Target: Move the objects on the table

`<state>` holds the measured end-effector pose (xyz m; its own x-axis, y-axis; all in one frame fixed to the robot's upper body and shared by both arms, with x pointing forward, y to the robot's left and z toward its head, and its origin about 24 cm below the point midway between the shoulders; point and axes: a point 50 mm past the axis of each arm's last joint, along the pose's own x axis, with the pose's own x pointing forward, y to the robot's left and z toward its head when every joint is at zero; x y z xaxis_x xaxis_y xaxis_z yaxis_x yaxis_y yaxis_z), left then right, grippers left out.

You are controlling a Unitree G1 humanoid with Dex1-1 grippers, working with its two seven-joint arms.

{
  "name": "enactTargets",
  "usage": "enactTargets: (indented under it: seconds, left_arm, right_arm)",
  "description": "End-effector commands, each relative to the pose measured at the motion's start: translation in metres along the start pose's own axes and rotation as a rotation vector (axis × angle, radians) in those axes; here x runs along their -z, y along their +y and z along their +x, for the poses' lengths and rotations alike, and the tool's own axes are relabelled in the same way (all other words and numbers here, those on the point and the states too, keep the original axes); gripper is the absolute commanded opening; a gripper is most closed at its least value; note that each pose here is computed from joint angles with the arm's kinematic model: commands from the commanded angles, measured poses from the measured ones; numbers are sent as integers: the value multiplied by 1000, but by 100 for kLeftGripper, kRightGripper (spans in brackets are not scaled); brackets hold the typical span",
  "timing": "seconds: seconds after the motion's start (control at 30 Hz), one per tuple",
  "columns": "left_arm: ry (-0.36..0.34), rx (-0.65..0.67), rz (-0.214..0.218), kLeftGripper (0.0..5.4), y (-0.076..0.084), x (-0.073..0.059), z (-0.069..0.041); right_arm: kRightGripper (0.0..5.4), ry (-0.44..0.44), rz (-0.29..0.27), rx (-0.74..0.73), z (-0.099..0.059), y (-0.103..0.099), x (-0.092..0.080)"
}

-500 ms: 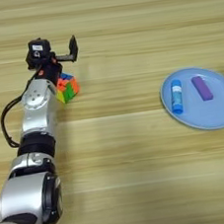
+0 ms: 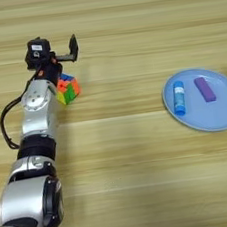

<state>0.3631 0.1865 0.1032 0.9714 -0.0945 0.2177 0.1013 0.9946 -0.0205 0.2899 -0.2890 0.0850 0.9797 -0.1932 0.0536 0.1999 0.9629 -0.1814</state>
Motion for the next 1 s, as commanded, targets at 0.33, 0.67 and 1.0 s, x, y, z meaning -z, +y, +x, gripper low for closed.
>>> enactTargets:
  seconds: [0.33,0.67,1.0]
  left_arm:
    - [12,-2,11,540,1,0,-4]
    - [11,-2,9,540,-1,-1,-5]
    - [12,-2,2,540,-1,-1,-5]
  right_arm:
    - [539,71,-85,14,-5,-13,15]
    - [539,96,-145,-13,-9,-14,25]
    - [539,118,-195,-76,-10,-5,36]
